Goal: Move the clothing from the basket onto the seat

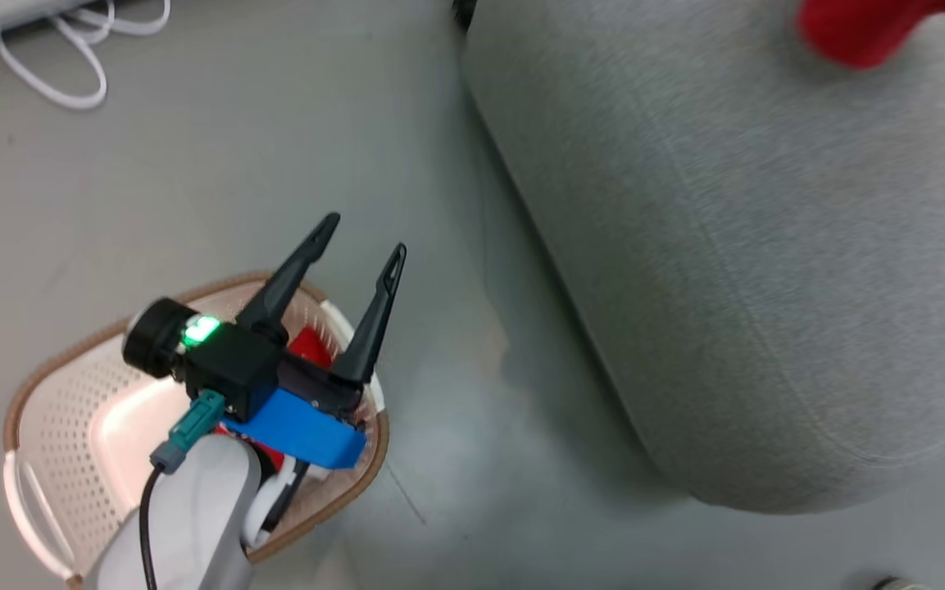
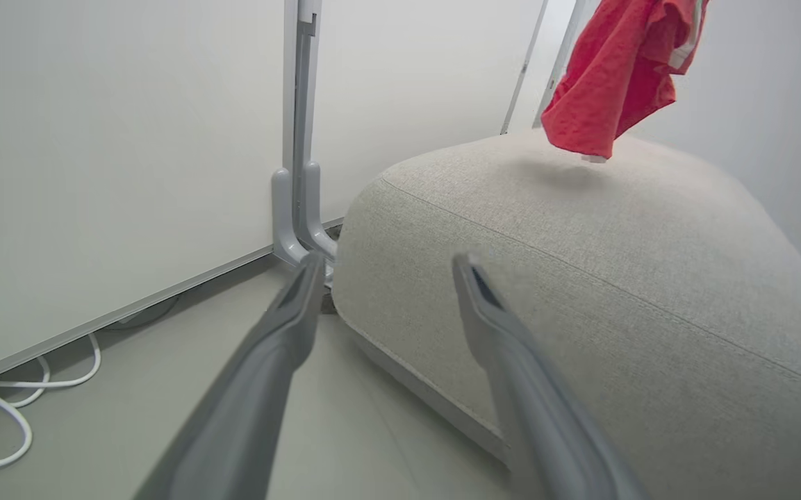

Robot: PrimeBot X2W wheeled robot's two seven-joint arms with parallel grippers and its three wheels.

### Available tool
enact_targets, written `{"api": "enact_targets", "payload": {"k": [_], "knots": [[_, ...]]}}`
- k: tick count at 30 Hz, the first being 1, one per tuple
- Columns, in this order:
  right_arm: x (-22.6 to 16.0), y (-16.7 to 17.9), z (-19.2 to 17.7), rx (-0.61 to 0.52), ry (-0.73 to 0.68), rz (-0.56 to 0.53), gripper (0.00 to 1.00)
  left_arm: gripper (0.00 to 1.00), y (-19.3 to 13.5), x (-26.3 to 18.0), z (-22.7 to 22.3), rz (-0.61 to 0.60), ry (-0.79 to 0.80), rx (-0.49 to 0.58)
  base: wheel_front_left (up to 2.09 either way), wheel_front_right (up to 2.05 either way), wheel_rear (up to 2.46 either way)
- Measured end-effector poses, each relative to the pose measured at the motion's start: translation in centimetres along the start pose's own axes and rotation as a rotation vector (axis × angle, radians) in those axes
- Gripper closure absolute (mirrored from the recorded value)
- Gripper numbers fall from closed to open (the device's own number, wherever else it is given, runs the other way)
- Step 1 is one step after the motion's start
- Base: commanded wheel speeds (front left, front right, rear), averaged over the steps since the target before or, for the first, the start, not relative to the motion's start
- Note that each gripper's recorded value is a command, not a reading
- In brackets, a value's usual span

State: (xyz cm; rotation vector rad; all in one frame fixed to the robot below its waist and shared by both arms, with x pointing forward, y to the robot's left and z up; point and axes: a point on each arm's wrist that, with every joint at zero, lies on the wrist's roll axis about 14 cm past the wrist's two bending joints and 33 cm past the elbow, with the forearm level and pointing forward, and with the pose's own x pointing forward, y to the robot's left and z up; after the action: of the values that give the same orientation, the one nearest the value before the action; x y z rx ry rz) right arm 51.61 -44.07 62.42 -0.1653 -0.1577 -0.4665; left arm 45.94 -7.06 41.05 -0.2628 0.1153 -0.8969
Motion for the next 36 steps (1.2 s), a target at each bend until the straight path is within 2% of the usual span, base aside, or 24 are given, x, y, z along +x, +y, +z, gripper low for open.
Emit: {"api": "enact_targets", "payload": {"k": [2, 7, 11, 14, 17, 25, 26, 27, 29, 36], "knots": [[0.8, -0.2, -1.5, -0.013, 0.016, -0.022, 1.00, 0.00, 1.1, 0.0, -0.7, 0.009, 0.004, 0.000, 0.00, 0.00, 0.00], [1.0, 0.4, -8.2, 0.008, 0.121, -0.060, 1.00, 0.00, 3.4, 0.3, -2.0, 0.032, 0.002, -0.007, 0.00, 0.00, 0.00], [-1.2, 1.0, -15.3, 0.026, 0.274, -0.086, 1.00, 0.00, 4.4, 0.0, -3.4, 0.045, 0.019, -0.016, 0.00, 0.00, 0.00], [-3.0, 0.8, -18.9, 0.035, 0.365, -0.112, 1.00, 0.00, 4.6, -0.5, -4.2, 0.048, 0.040, -0.022, 0.00, 0.00, 0.00], [-4.1, 0.8, -20.0, 0.046, 0.396, -0.125, 1.00, 0.00, 4.5, -0.6, -4.3, 0.048, 0.048, -0.021, 0.00, 0.00, 0.00], [-4.9, -0.3, -19.2, 0.043, 0.391, -0.144, 1.00, 0.00, 4.0, -0.7, -3.6, 0.039, 0.046, -0.008, 0.00, 0.00, 0.00], [-5.0, -0.4, -19.0, 0.040, 0.388, -0.143, 0.93, 0.00, 4.0, -0.6, -3.4, 0.039, 0.043, -0.007, 0.00, 0.00, 0.00], [-5.1, -0.5, -18.9, 0.040, 0.386, -0.144, 0.59, 0.00, 3.9, -0.6, -3.3, 0.039, 0.041, -0.007, 0.00, 0.00, 0.00], [-5.2, -0.5, -18.5, 0.036, 0.384, -0.139, 0.00, 0.00, 3.6, -0.6, -3.1, 0.039, 0.038, -0.013, 0.00, 0.00, 0.00], [-6.2, -0.6, -16.6, 0.018, 0.367, -0.104, 0.00, 0.00, 2.2, -0.9, -1.3, 0.055, 0.017, -0.026, 0.00, 0.00, 0.00]]}}
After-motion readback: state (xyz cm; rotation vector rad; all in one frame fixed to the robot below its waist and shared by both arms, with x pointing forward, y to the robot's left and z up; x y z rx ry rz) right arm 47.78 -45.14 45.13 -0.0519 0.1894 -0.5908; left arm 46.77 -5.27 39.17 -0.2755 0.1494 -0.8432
